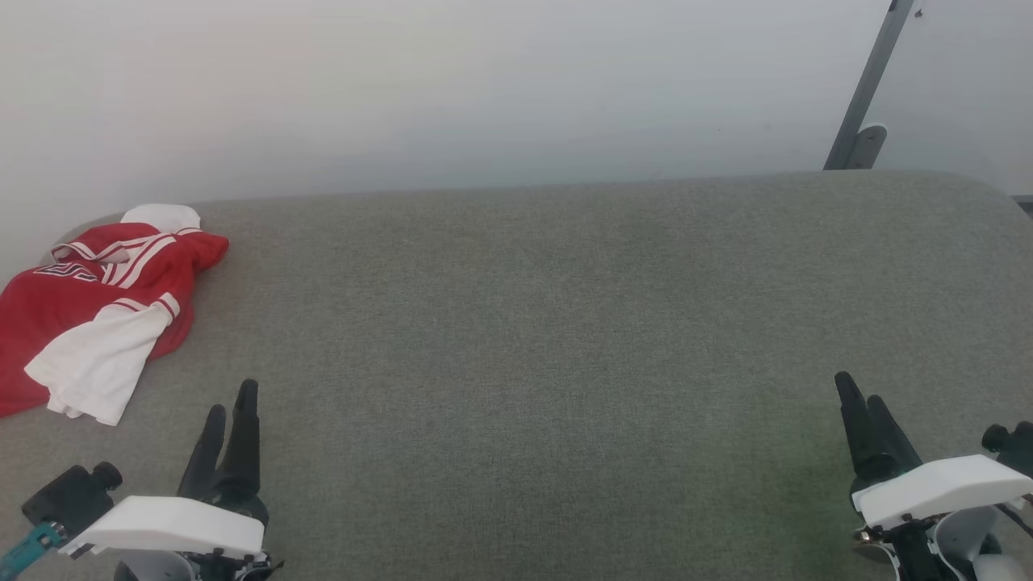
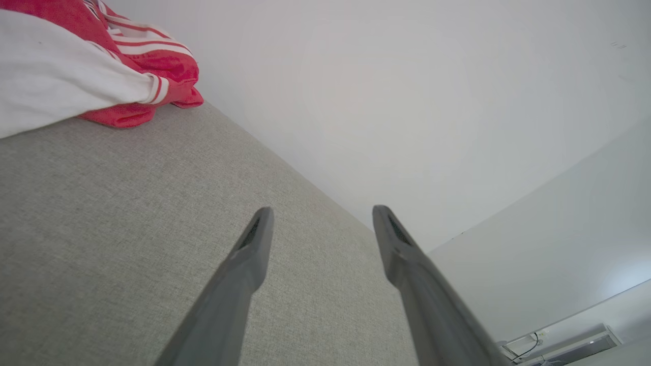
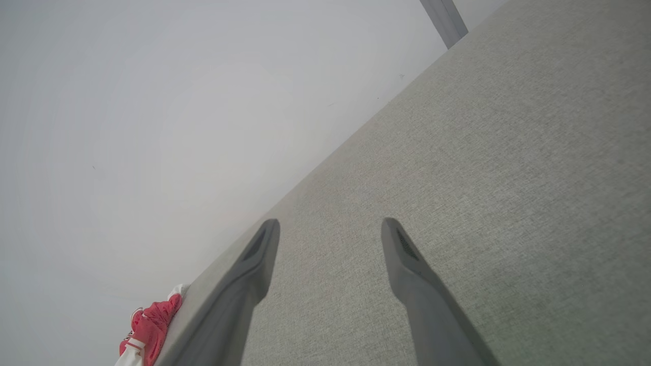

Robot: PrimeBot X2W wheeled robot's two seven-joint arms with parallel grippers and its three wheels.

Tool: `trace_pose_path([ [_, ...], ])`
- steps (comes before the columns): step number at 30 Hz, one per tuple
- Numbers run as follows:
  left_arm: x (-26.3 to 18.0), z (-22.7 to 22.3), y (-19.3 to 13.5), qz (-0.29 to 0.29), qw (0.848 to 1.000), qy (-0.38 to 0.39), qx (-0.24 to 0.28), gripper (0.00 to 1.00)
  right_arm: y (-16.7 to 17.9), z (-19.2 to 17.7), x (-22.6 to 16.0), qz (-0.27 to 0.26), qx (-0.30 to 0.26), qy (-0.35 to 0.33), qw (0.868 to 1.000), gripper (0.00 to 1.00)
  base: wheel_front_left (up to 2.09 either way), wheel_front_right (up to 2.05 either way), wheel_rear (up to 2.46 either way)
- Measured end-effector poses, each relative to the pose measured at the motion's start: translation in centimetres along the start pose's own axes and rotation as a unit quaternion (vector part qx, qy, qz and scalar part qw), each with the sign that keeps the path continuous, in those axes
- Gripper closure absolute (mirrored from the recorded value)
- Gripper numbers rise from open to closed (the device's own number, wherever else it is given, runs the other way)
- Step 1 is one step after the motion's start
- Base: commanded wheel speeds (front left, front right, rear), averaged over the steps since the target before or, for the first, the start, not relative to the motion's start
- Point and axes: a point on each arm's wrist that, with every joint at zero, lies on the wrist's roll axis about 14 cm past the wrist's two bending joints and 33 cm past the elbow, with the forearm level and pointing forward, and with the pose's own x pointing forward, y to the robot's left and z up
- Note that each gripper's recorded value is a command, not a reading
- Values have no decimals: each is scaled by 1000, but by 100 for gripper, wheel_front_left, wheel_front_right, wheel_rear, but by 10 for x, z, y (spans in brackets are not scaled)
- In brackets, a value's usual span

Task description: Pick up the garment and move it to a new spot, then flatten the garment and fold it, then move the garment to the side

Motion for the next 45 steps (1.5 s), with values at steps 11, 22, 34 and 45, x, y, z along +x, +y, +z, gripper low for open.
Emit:
trace_pose_path([
  [11,-1,5,-6,-18,998,-14,62,0,0,4,0,1,-70,-2,998,0,0,0,0],
  [22,-5,10,-7,-26,992,-27,118,0,4,5,-1,6,-123,-3,992,0,0,0,0],
  [34,-6,18,-14,-41,985,-45,165,0,5,12,-3,10,-176,-19,984,0,0,0,0],
  [45,-8,20,-21,-58,975,-52,210,0,2,17,-5,8,-225,-27,974,0,0,0,0],
])
